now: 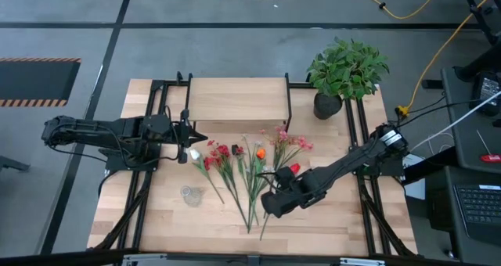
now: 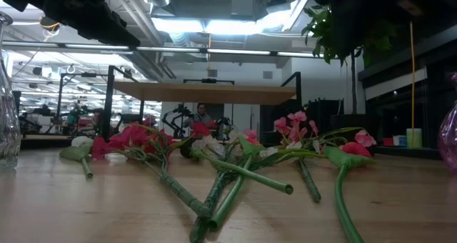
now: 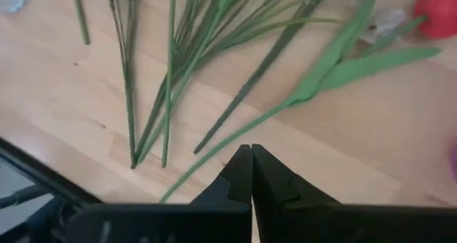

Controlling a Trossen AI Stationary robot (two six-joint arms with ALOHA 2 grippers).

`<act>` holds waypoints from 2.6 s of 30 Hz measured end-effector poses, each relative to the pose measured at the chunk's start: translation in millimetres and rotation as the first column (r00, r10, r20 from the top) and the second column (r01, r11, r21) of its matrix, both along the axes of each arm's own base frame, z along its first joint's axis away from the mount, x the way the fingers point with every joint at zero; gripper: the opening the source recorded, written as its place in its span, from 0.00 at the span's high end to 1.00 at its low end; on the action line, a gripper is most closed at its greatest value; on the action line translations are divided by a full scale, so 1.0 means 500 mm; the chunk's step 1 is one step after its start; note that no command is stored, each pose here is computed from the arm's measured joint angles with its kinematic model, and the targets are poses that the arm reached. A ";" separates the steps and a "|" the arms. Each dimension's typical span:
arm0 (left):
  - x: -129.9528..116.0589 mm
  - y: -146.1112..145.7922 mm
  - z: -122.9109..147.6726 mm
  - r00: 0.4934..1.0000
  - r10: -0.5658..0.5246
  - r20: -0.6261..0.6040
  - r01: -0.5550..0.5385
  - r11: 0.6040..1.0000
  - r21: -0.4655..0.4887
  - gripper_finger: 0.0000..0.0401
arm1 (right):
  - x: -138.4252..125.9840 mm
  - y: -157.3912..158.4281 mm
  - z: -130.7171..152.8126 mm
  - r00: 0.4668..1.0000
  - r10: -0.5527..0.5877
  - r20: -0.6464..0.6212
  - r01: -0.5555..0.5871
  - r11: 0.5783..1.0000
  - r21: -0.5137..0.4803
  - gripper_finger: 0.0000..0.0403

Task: Pick and place flowers into a vace then onto a shelf
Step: Put the red flower into the pink vase

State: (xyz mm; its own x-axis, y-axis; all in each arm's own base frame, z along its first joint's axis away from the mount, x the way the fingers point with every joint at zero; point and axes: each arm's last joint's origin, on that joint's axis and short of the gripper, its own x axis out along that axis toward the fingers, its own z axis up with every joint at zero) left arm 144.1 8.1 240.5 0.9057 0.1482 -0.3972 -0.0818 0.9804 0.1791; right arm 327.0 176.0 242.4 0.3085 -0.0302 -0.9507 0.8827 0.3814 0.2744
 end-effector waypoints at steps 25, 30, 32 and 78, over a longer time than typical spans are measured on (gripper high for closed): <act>0.000 0.000 0.000 1.000 0.000 0.000 0.000 1.000 0.000 0.99 | -0.004 -0.013 -0.024 0.993 -0.121 -0.014 0.120 0.992 -0.049 0.78; 0.000 0.000 0.000 1.000 0.000 0.001 0.000 1.000 0.000 0.98 | -0.011 -0.017 -0.053 0.987 -0.160 -0.023 0.159 0.986 -0.046 0.66; 0.000 0.000 0.000 1.000 0.000 0.001 0.000 1.000 0.000 0.98 | -0.012 -0.017 -0.060 0.983 -0.182 -0.019 0.181 0.983 -0.037 0.62; 0.000 0.000 0.000 1.000 0.000 0.003 0.000 1.000 0.000 0.98 | 0.002 -0.031 -0.185 0.910 -0.413 -0.024 0.414 0.910 0.029 0.55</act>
State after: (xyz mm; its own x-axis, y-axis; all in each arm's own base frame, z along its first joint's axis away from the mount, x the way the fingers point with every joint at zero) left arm 144.3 8.1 240.6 0.9068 0.1482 -0.3947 -0.0823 0.9804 0.1790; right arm 328.1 160.6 150.0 0.2593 -0.1203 -0.9583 0.9640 -0.0279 0.2644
